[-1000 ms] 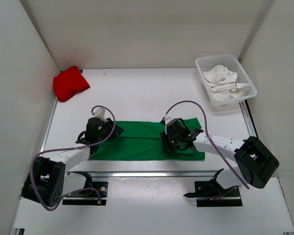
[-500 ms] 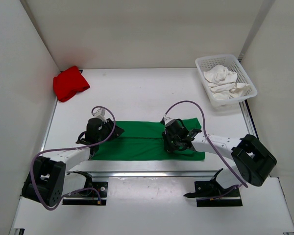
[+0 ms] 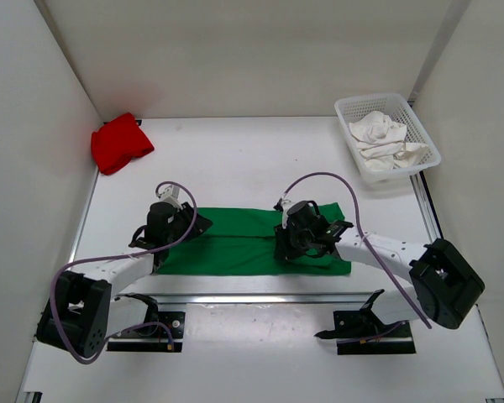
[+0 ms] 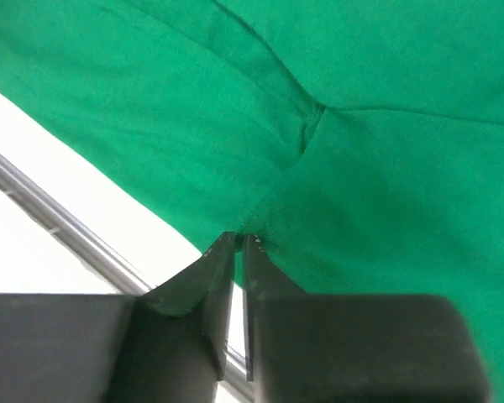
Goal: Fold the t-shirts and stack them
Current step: Fold the other side of the tshirt into a rectangle, then rotate the tshirt 90 degrees
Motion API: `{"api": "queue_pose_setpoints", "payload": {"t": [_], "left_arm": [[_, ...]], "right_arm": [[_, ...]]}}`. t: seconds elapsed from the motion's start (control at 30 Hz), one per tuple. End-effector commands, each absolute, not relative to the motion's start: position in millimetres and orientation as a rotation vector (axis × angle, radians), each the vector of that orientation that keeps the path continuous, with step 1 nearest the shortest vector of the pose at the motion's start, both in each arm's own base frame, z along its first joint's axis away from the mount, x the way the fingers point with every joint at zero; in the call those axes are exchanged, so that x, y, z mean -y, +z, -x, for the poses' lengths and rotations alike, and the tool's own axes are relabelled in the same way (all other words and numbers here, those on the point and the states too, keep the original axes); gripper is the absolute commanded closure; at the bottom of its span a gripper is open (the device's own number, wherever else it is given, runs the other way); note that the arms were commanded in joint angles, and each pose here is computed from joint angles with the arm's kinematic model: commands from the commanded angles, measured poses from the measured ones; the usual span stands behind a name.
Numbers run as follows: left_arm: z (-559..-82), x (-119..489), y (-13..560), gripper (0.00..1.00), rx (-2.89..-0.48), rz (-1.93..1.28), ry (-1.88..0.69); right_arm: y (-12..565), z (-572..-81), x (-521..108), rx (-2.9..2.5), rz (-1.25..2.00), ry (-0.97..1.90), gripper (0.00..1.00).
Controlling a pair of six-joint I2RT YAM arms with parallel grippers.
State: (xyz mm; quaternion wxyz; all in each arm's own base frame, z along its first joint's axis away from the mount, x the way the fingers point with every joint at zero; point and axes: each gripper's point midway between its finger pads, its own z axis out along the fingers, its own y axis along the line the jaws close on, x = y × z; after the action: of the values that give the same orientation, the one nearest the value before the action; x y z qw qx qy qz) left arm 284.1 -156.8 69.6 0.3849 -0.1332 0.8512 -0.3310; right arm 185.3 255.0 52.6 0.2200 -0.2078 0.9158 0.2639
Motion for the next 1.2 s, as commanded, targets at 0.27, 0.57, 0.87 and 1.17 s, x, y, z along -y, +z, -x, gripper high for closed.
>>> {"api": "queue_pose_setpoints", "payload": {"t": [0.27, 0.57, 0.87, 1.17], "left_arm": [[-289.5, 151.8, 76.0, 0.65, -2.138, 0.346, -0.860], [-295.9, 136.7, 56.4, 0.68, -2.181, 0.490, -0.971], [-275.4, 160.4, 103.2, 0.64, -2.114, 0.222, -0.903], [-254.2, 149.5, 91.3, 0.62, -2.131, 0.228, -0.889]], "right_arm": [[90.9, -225.3, -232.0, -2.425, 0.338, 0.811, 0.90], [41.0, -299.3, -169.1, -2.462, -0.042, 0.592, 1.00], [39.4, -479.6, -244.2, -2.470, 0.086, 0.691, 1.00], [230.7, -539.3, -328.3, -2.021, 0.349, 0.889, 0.65]]}}
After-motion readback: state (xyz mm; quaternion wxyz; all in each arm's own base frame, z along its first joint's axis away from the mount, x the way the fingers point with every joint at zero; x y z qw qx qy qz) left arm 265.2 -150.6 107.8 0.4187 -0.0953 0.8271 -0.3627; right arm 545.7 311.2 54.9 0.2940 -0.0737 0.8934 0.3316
